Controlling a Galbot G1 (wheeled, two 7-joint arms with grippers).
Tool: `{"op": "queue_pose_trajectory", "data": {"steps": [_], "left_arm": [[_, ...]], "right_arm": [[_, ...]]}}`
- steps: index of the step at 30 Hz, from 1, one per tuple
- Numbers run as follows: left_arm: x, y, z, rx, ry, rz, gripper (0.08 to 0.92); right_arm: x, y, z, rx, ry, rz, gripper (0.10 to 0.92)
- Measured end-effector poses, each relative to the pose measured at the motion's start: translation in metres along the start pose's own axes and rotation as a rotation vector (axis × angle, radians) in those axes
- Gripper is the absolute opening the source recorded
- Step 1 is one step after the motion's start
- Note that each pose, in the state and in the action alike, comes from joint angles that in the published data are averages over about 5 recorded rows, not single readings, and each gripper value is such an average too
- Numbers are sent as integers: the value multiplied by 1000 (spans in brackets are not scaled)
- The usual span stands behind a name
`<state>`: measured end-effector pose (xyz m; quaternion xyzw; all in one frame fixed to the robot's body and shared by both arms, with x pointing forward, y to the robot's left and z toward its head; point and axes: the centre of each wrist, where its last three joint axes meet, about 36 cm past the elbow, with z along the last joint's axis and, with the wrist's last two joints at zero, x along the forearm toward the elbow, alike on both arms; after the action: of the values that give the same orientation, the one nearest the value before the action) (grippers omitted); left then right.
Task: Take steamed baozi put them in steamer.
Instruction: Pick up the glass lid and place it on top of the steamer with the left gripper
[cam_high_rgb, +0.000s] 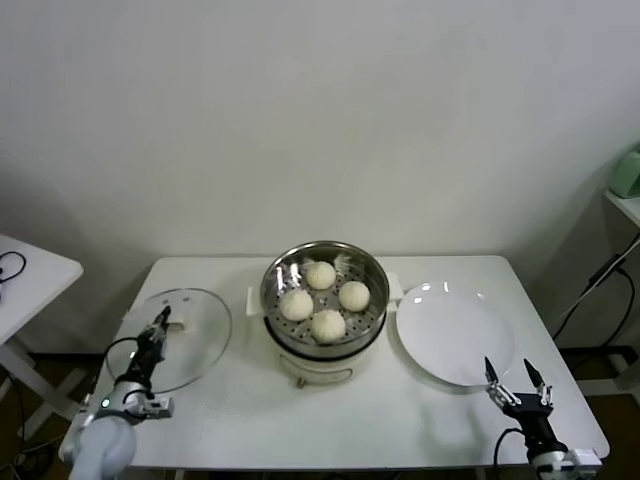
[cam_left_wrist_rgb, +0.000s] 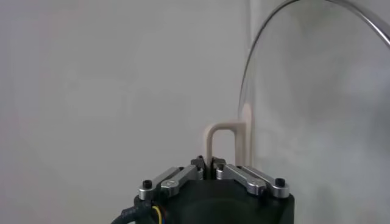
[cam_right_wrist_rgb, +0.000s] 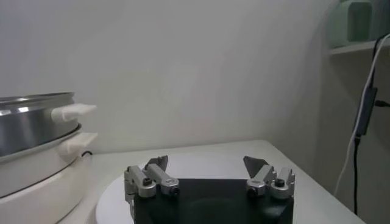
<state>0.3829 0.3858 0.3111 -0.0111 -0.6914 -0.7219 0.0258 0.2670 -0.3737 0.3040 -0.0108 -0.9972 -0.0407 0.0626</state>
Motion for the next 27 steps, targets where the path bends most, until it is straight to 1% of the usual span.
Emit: {"op": "queue_pose_trajectory", "data": {"steps": [9,15,21,27], "left_arm": [[4,55,-4,15,1,-50,150],[8,98,-13,30,0,-85,150],[9,138,-35,40,-1,-133,150],[7,157,-66,72,11,-151,150]], "right_arm": [[1,-3,1,10,0,-1,823],[2,-5,4,15,5,0,823],[1,-2,7,18,9,-2,823],[2,-4,10,32,21,4,823]]}}
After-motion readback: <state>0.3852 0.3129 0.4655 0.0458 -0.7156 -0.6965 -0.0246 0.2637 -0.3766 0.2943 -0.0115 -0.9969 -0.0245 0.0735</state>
